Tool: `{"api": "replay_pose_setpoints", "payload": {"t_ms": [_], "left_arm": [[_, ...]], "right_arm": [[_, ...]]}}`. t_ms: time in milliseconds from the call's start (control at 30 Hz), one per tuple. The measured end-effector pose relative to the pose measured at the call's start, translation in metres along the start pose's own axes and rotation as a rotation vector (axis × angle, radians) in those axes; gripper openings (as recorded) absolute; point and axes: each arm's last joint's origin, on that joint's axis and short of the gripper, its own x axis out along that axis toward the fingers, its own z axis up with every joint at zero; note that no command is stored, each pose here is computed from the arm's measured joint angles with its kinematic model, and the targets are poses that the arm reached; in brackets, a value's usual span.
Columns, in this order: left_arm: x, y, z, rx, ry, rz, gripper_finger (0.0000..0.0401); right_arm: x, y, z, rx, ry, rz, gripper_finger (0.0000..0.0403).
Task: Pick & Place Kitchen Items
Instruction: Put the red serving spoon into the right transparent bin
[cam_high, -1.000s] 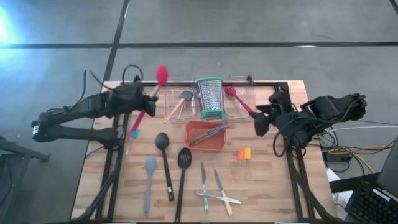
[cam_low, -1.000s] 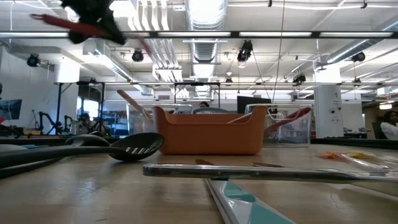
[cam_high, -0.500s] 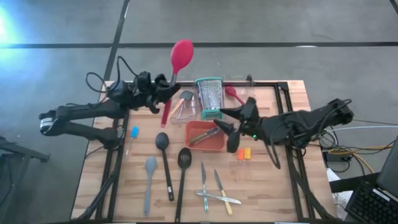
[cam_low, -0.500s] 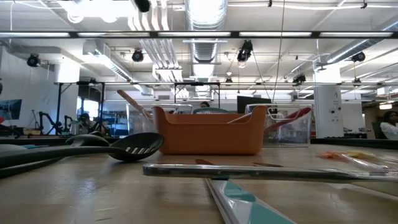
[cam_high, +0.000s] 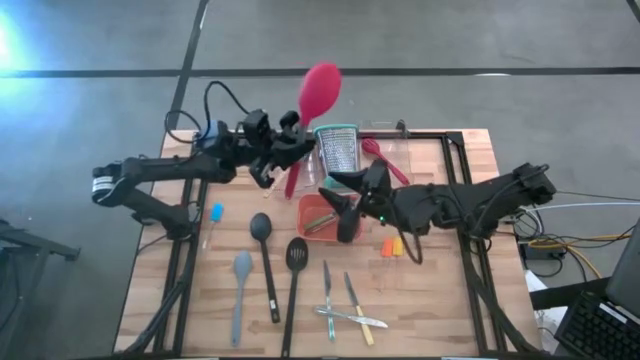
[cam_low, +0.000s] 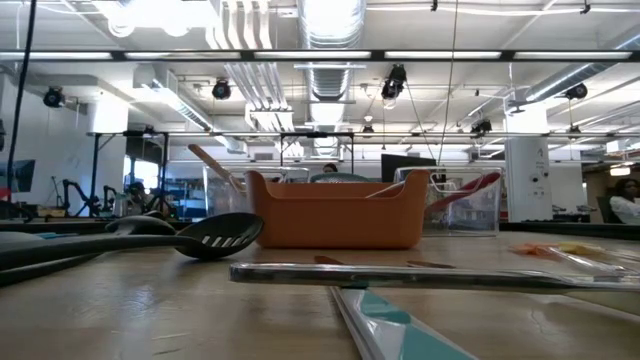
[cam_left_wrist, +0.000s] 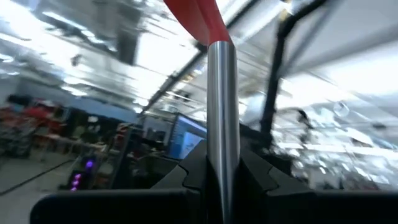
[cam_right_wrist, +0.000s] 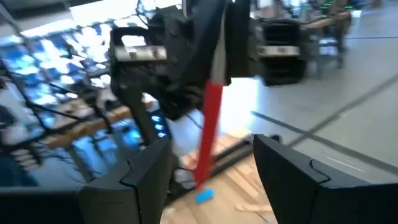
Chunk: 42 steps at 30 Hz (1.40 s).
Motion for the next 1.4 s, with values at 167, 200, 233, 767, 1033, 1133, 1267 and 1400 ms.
{"api": "replay_pose_setpoints", "payload": {"t_ms": [167,200,233,767,1033,1133,1267,1400], "left_arm": [[0.021,0.007,-0.005,0.014,0.046,-0.092,0.0047],[0.024,0.008,-0.005,0.010,0.052,-0.108,0.0047],[0.028,0.009,-0.005,0.012,0.056,-0.126,0.0047],[0.063,0.019,-0.008,-0.034,0.105,-0.298,0.0047],[0.064,0.018,-0.007,-0.038,0.106,-0.312,0.0046],[0.063,0.018,-0.007,-0.046,0.116,-0.323,0.0046],[0.062,0.020,-0.005,-0.112,0.140,-0.327,0.0076],[0.059,0.023,-0.001,-0.142,0.173,-0.350,0.0149]], "right_arm": [[0.007,-0.006,0.004,0.017,-0.005,0.035,0.0219],[0.008,-0.007,0.005,0.016,-0.005,0.032,0.0219],[0.009,-0.008,0.005,0.015,-0.002,0.037,0.0219],[0.027,-0.015,-0.002,-0.042,0.030,0.047,0.0190],[0.026,-0.018,0.001,-0.086,0.034,0.065,0.0046],[0.023,-0.020,0.003,-0.095,0.056,0.067,0.0046],[0.016,-0.022,0.008,-0.106,0.080,0.065,0.0046],[0.004,-0.027,0.020,-0.117,0.102,0.057,0.0046]]}}
